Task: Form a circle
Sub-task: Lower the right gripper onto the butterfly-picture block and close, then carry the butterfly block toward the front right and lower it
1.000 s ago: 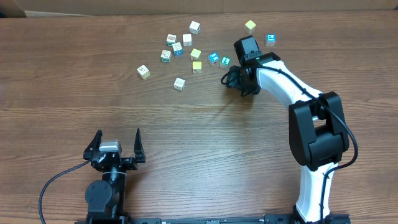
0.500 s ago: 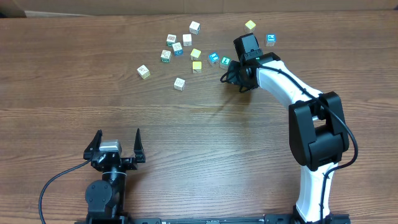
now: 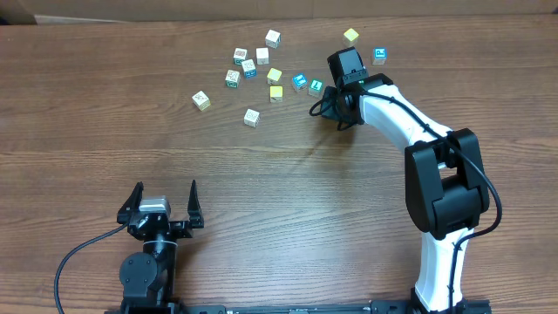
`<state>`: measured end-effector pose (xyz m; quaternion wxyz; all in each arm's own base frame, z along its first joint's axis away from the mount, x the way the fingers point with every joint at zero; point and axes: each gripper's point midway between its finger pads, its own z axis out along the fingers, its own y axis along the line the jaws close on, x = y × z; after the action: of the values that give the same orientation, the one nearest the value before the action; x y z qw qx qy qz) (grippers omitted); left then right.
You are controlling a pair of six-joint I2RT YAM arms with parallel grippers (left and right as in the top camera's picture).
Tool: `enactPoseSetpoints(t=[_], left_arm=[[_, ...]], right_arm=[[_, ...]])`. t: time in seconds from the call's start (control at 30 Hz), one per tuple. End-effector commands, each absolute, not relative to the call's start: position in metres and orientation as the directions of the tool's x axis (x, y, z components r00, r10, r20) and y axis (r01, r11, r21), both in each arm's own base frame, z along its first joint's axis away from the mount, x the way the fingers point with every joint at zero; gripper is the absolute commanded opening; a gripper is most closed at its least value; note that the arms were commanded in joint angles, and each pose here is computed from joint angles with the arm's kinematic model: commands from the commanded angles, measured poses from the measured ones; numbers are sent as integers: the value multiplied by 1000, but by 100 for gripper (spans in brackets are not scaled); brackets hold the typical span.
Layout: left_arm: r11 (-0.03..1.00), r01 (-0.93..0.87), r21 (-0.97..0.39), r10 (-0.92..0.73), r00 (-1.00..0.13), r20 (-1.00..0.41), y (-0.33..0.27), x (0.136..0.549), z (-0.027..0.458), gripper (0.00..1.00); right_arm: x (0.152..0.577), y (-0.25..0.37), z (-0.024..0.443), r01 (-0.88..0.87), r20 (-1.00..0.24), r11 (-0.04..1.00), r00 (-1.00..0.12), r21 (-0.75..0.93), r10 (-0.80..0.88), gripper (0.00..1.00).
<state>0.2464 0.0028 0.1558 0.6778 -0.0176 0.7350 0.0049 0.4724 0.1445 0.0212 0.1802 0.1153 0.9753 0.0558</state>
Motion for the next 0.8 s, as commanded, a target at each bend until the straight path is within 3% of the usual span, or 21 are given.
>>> enactPoseSetpoints(t=[0.0,0.37,0.77], left_arm=[[1000,-18,1,-1,-71,-997,0,246,157,99],[1000,-19,1,-1,-71,-997,0,246,157,100],[1000,-19,1,-1,-71,-997,0,246,157,100]], right_arm=[[471,137,16,181,-341,977,-917,110,209,37],[482,135,21,150,-393,984,-903,92,175,48],[477,134,25,151,-375,985,-911,82,171,18]])
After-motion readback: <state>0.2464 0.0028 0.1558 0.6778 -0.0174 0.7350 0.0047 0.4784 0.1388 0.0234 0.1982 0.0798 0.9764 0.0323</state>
